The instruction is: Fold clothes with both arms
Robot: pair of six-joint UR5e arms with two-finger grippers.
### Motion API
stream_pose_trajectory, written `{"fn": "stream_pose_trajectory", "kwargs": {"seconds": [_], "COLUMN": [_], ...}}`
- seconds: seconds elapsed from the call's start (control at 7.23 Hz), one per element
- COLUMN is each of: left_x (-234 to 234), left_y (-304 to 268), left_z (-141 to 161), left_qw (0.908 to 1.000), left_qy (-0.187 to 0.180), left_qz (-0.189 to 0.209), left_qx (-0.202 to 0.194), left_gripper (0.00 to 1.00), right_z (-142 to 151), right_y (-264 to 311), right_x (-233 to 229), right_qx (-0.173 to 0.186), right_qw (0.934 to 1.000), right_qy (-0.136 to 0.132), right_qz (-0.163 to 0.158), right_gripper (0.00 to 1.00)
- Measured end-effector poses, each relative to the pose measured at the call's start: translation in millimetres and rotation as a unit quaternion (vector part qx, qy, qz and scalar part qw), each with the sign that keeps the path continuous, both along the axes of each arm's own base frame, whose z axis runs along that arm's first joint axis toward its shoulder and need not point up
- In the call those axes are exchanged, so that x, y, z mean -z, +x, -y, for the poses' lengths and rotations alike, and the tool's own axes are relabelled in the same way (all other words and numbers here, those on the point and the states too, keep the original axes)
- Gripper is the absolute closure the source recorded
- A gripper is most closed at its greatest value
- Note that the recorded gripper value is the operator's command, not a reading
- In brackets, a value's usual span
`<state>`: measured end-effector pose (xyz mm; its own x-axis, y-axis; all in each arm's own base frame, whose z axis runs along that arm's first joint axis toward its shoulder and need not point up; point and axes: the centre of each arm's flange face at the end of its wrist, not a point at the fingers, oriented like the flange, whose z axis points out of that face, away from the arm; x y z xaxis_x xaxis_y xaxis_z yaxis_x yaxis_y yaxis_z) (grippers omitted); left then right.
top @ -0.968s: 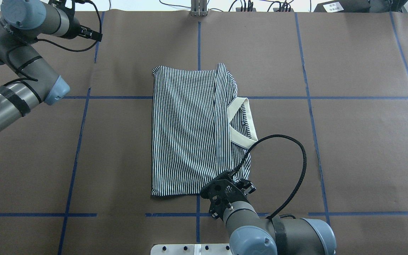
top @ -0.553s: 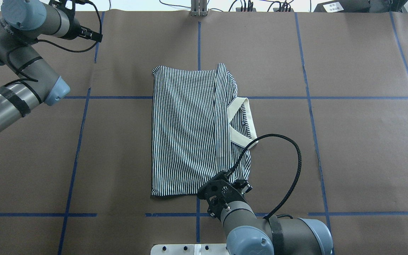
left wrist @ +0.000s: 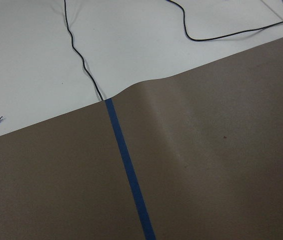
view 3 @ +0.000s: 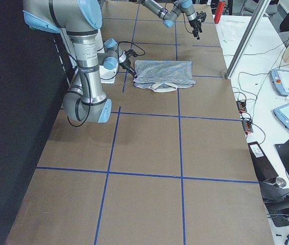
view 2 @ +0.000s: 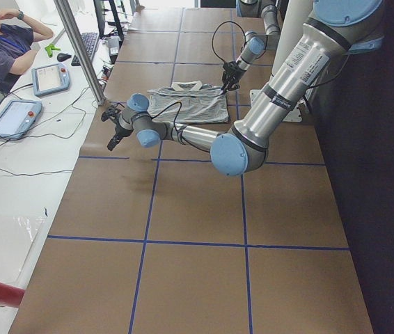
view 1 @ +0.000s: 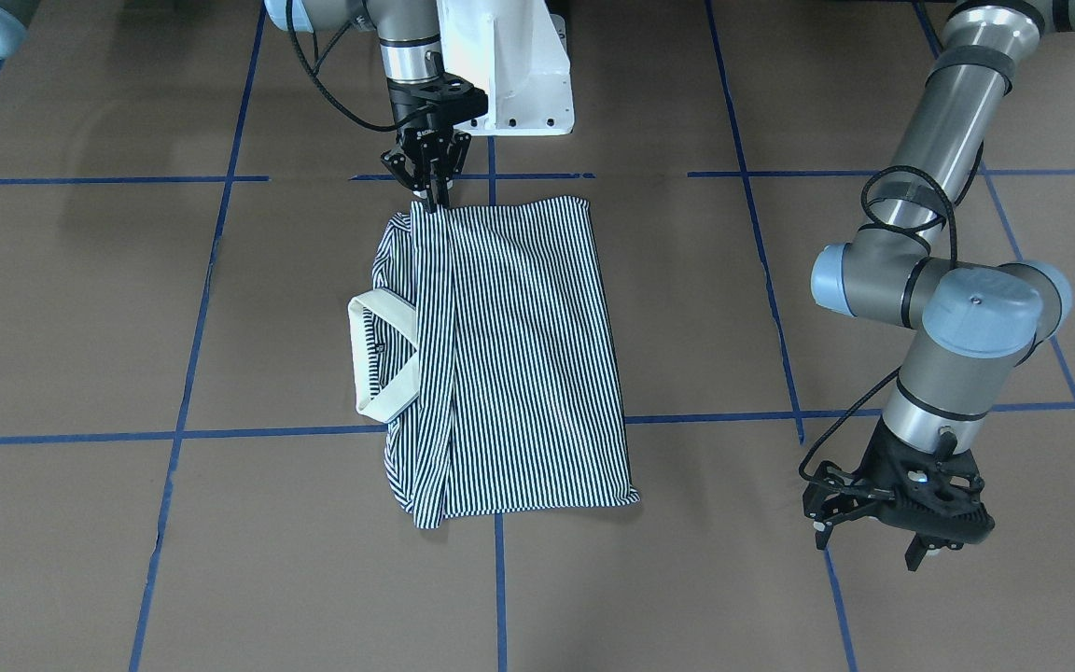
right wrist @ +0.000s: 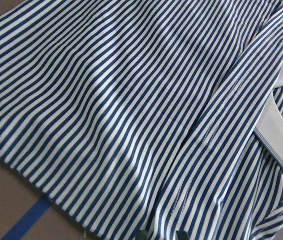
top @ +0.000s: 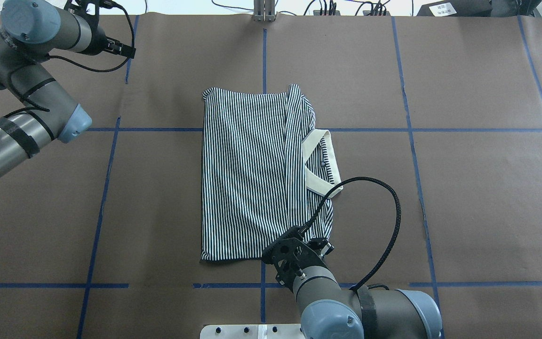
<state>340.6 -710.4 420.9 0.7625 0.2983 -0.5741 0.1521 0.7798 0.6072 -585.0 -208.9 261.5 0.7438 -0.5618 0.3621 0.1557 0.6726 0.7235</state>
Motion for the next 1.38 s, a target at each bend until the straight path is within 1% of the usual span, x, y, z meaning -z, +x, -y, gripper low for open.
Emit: {"fn": "stream_pose_trajectory", "kwargs": {"seconds": [0.14, 0.41, 0.69, 0.97, 1.24, 1.38], "left_x": [-0.2, 0.0, 0.6, 2.9, 4.5, 4.5], "left_y": [1.3, 5.3, 7.7, 9.9, 10.7, 10.9], "left_z": [-1.0, -3.3, -4.7, -6.7, -7.6, -7.7], "left_qw": [1.0, 1.0, 1.0, 0.9999, 0.9999, 0.9999], "left_qy": [0.0, -0.001, -0.001, 0.001, 0.003, 0.003], "left_qz": [-0.002, -0.006, -0.009, -0.01, -0.011, -0.011], "left_qx": [0.0, 0.0, 0.0, -0.002, -0.003, -0.003], "left_gripper": [0.0, 0.0, 0.0, 0.0, 0.0, 0.0], "right_z": [0.5, 3.0, 7.7, 10.7, 10.0, 7.5], "right_y": [0.3, 1.5, 5.6, 12.7, 36.1, 46.1], "right_x": [0.6, 2.3, 4.5, -4.5, -27.9, -40.5], "right_qx": [-0.001, -0.007, -0.014, -0.034, -0.054, -0.072], "right_qw": [1.0, 0.9999, 0.9997, 0.9987, 0.997, 0.9944], "right_qy": [0.001, 0.005, 0.003, -0.017, -0.04, -0.062], "right_qz": [0.002, 0.007, 0.021, 0.035, 0.039, 0.046], "right_gripper": [1.0, 1.0, 1.0, 1.0, 1.0, 1.0]}}
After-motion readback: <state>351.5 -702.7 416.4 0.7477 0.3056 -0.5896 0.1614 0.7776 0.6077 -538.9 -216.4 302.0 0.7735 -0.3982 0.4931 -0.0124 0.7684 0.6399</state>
